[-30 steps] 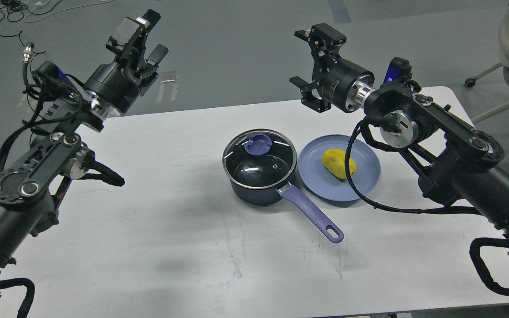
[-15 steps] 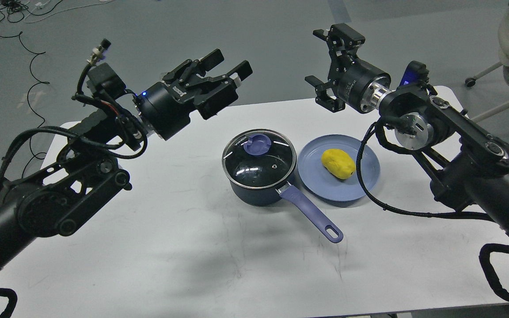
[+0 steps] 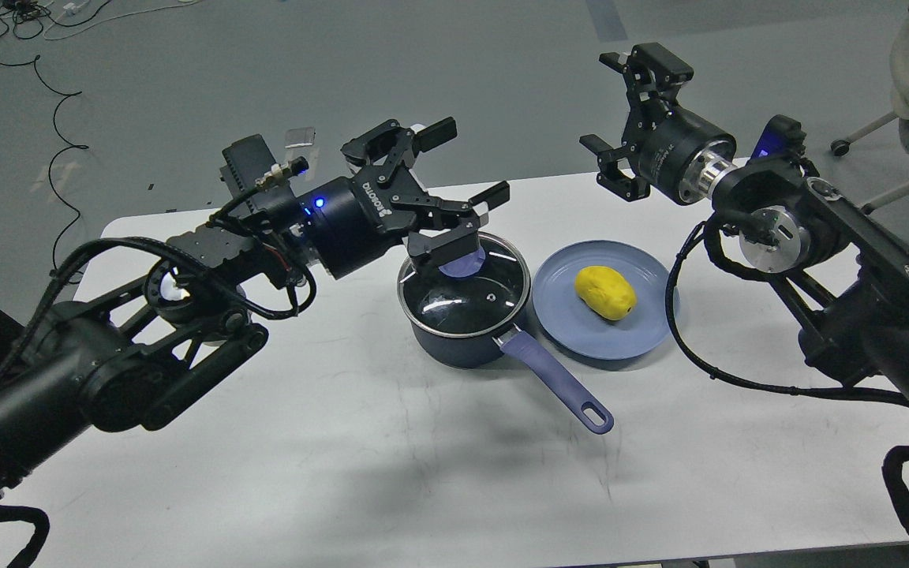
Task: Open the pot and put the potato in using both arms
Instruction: 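Move the left gripper over the glass lid's blue knob, then lower the left gripper and close it on the lid knob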
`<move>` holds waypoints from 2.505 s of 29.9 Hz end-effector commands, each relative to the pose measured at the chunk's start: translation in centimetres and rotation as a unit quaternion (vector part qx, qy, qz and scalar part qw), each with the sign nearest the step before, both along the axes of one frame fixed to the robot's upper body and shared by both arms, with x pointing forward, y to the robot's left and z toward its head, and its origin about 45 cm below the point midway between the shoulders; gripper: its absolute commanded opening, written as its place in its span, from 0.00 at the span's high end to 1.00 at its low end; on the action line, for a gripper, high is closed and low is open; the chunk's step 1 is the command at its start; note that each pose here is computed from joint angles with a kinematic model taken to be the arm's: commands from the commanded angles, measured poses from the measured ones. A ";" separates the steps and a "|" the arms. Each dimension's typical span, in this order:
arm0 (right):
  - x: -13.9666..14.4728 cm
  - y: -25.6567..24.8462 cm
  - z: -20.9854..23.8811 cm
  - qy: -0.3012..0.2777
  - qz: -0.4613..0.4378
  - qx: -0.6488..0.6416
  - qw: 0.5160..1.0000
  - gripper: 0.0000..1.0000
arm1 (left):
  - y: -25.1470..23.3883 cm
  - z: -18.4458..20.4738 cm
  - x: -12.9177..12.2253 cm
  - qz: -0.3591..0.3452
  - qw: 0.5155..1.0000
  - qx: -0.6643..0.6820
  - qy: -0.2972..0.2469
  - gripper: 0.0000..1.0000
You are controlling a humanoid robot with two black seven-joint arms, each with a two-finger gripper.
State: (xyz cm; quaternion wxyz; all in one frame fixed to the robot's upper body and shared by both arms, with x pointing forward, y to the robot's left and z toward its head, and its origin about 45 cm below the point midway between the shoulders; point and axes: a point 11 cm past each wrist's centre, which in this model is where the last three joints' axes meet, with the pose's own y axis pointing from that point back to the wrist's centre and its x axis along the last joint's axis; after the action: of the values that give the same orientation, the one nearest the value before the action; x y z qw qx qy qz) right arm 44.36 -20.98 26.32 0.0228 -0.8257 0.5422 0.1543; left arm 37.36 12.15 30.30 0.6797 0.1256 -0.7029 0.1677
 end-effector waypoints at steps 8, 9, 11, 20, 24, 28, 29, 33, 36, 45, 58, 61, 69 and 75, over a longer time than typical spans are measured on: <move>-0.2 -0.8 -0.1 0.001 -0.008 0.002 1.000 0.00 | -1.6 -0.7 -0.7 -0.020 0.999 0.018 -0.017 0.02; -0.2 -0.8 -0.1 0.001 -0.008 0.002 1.000 0.00 | -1.6 -0.7 -0.7 -0.020 0.999 0.019 -0.019 0.02; -0.2 -0.8 -0.1 0.000 -0.007 0.003 1.000 0.00 | -1.7 -0.6 -0.7 -0.022 0.999 0.021 -0.022 0.02; -0.4 -1.1 -0.6 0.006 -0.015 0.009 1.000 0.00 | -1.0 -1.2 -0.1 -0.015 0.998 0.050 -0.038 0.02; -0.4 -1.6 -0.7 0.008 -0.021 0.013 1.000 0.00 | -0.3 -2.0 0.6 0.000 0.998 0.058 -0.034 0.02; -0.2 -2.6 -1.4 0.016 -0.035 0.010 0.999 0.00 | -0.3 -3.4 0.2 -0.009 0.997 0.070 -0.030 0.02; -0.2 -2.8 -1.5 0.018 -0.037 0.008 0.999 0.00 | -0.4 -3.5 0.1 -0.010 0.997 0.071 -0.030 0.02; -0.1 -4.1 -2.1 0.027 -0.055 0.012 0.998 0.00 | -0.4 -4.5 0.6 -0.001 0.997 0.074 -0.021 0.02; 0.0 -5.2 -2.7 0.036 -0.073 0.021 0.996 0.00 | -0.1 -5.7 2.0 0.022 0.997 0.074 -0.019 0.02; -0.1 -6.7 -4.6 0.061 -0.107 0.043 0.991 0.00 | -0.3 -9.9 2.5 0.019 0.994 0.104 -0.020 0.02; -0.5 -7.3 -5.3 0.068 -0.113 0.041 0.990 0.00 | -0.3 -10.9 3.6 0.034 0.992 0.120 -0.016 0.02; -0.5 -7.3 -5.3 0.068 -0.113 0.041 0.990 0.00 | -0.5 -12.1 2.9 0.021 0.990 0.136 -0.007 0.02; -0.7 -7.4 -5.6 0.071 -0.114 0.041 0.990 0.00 | -0.6 -12.9 3.4 0.045 0.991 0.122 0.017 0.02; -1.0 -7.7 -6.1 0.076 -0.116 0.037 0.990 0.00 | -0.3 -13.1 3.4 0.048 0.991 0.122 0.019 0.02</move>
State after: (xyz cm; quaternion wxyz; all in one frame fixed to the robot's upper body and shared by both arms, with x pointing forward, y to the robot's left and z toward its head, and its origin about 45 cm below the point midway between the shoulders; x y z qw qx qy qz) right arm 43.61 -28.43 20.55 0.0338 -0.7433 0.6264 0.2322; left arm 40.79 11.69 17.33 0.6631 0.2431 -0.6994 0.1098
